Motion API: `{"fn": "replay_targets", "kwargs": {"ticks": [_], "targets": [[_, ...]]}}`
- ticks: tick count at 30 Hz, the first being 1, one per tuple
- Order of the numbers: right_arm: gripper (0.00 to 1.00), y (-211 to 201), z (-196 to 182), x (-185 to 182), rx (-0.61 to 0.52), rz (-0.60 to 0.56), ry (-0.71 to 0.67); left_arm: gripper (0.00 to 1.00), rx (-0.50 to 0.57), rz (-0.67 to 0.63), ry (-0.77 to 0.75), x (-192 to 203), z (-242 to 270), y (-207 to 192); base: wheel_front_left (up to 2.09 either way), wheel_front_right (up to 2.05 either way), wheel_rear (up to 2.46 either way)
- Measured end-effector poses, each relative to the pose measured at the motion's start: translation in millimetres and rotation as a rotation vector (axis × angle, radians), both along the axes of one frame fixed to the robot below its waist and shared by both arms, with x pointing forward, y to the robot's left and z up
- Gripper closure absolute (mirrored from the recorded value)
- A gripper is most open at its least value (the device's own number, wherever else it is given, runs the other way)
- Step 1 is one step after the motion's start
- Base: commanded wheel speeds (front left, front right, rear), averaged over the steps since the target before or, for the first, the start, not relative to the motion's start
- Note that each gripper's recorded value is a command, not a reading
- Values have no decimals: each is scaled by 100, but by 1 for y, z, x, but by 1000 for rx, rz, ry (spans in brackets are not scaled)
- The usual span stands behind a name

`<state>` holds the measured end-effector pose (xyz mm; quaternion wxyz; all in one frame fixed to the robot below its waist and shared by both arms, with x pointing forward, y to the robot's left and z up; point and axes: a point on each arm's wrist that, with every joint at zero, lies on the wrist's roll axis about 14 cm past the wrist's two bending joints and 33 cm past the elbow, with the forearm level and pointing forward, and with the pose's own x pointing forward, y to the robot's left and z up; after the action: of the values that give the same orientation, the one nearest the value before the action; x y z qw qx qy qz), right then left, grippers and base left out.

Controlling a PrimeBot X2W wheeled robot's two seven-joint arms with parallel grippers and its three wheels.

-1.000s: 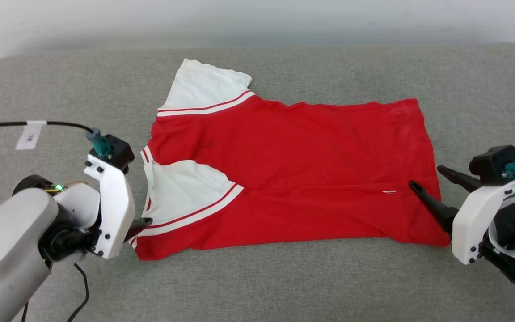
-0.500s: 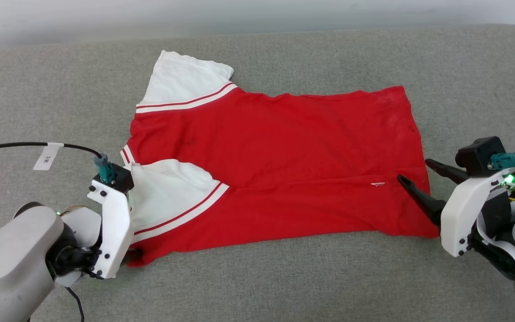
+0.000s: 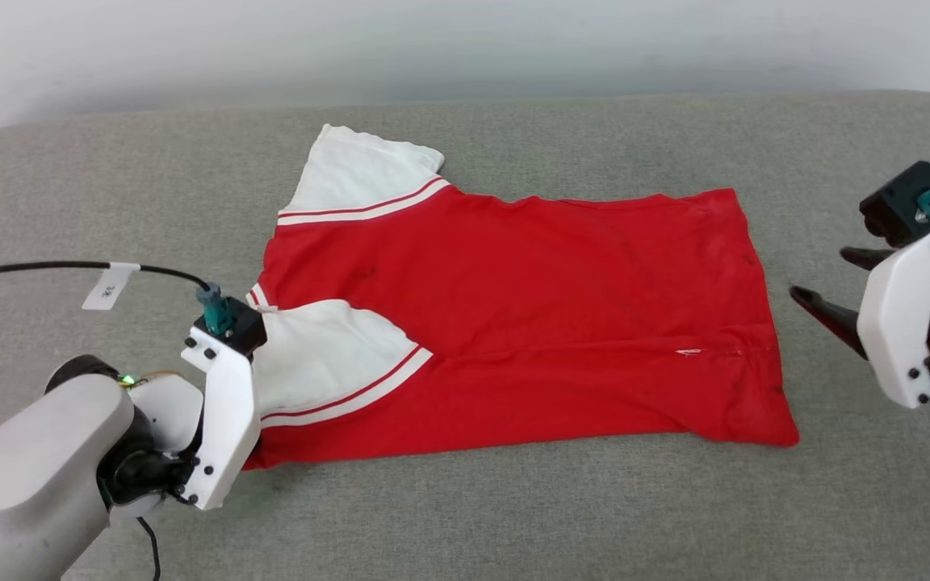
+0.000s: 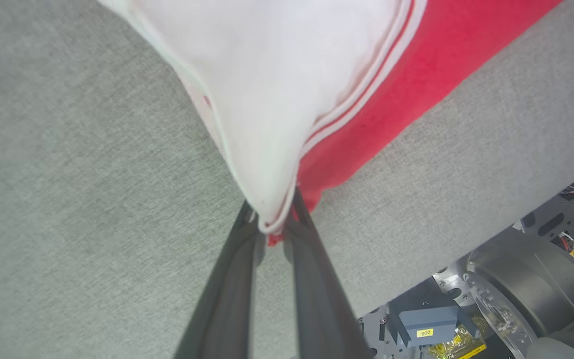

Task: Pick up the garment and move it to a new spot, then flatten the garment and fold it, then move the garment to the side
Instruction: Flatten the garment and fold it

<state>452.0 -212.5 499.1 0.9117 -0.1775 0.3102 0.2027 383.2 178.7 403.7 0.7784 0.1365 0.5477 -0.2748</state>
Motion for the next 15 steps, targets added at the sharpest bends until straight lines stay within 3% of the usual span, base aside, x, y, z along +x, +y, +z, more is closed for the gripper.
{"fn": "replay_targets", "kwargs": {"ticks": [6,15], "targets": [[0,-25,-14,-16,-119,-25,244,100,-9,-30,-44,2,11,0,0,0,0],[0,-14,-78,-39,-62,-48,512,100,-16,-47,-43,3,3,-1,0,0,0]]}}
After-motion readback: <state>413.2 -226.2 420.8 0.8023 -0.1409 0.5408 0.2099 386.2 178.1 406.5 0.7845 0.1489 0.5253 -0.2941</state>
